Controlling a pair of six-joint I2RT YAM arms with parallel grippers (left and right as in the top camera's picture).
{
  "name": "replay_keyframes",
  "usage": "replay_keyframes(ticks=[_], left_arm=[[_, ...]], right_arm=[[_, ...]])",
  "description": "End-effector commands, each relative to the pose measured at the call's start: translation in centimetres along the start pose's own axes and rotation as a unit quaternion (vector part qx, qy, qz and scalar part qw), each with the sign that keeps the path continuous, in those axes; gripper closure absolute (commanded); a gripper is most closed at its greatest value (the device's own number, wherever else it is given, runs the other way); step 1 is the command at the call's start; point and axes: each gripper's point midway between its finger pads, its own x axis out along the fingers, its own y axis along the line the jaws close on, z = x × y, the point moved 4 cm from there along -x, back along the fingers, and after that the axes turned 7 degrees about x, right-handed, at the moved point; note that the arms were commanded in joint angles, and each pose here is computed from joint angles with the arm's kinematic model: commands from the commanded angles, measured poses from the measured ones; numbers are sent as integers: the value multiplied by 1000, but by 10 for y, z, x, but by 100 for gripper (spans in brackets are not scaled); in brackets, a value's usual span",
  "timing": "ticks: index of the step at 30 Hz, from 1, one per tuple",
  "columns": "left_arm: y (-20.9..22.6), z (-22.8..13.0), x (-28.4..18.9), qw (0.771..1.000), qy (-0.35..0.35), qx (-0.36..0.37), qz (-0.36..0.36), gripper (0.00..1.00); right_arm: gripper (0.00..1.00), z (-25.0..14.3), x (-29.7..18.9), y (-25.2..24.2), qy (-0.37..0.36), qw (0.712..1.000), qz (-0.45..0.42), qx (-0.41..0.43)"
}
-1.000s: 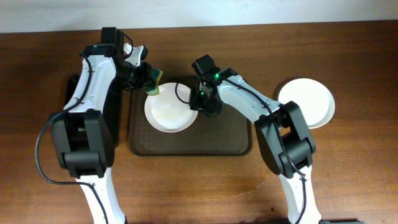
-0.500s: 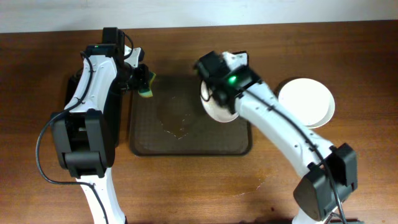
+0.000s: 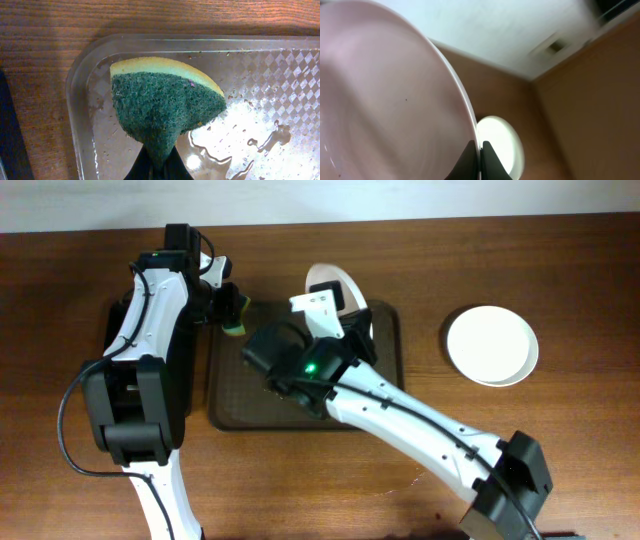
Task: Clean dirty plates on tray and stack at the side
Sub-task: 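Carry the last plate with the right gripper onto the plate stack, then place the sponge back on the black tray with the left gripper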
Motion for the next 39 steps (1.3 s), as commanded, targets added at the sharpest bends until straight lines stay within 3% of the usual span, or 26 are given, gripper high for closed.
replay_keyframes(ticks=[1, 3, 5, 8, 11, 15, 19, 20, 21, 23, 24, 25, 26, 27, 29, 32, 35, 39], left_arm=[[-2, 3, -4, 1000, -7, -2, 1, 99], [-2, 4, -4, 1000, -7, -2, 1, 99], [-2, 4, -4, 1000, -9, -1, 1, 99], [4, 4, -4, 1000, -7, -2, 21, 99], [4, 4, -4, 1000, -7, -2, 21, 99], [4, 4, -4, 1000, -7, -2, 21, 99], [4, 4, -4, 1000, -7, -1, 21, 99], [4, 4, -4, 1000, -7, -2, 21, 99], [3, 4, -5, 1000, -6, -2, 21, 99], [1, 12, -27, 1000, -12, -4, 23, 99], [3, 15, -44, 999, -17, -8, 30, 99], [7, 17, -58, 999, -18, -12, 46, 99], [15, 12, -87, 996, -11, -22, 84, 99], [20, 6, -104, 994, -4, -30, 105, 99], [39, -14, -139, 984, 7, -86, 153, 99], [69, -41, -152, 974, 41, -142, 173, 99], [106, -57, -118, 959, 66, -154, 228, 99], [135, -75, -40, 959, 50, -158, 230, 99]], right_arm=[[96, -38, 38, 17, 219, 962, 142, 86], [96, -55, 76, 7, 345, 901, 241, 108], [96, -61, 120, -26, 392, 866, 267, 159], [96, -87, 187, -108, 428, 845, 204, 249], [96, -145, 227, -174, 472, 812, 126, 320], [96, -227, 247, -199, 506, 775, 69, 373], [96, -256, 252, -192, 505, 768, 65, 388], [93, -255, 255, -192, 499, 770, 66, 391], [71, -250, 257, -191, 493, 770, 77, 397], [44, -217, 259, -179, 463, 770, 179, 400], [43, -199, 258, -179, 447, 773, 204, 401], [30, -174, 254, -179, 429, 779, 228, 396], [30, -153, 246, -174, 421, 788, 244, 378], [16, -138, 239, -169, 417, 794, 254, 362], [16, -110, 220, -145, 408, 803, 286, 328], [16, -82, 188, -87, 389, 813, 343, 264], [11, -65, 159, -43, 369, 826, 368, 216], [11, -63, 148, -31, 366, 825, 380, 200]])
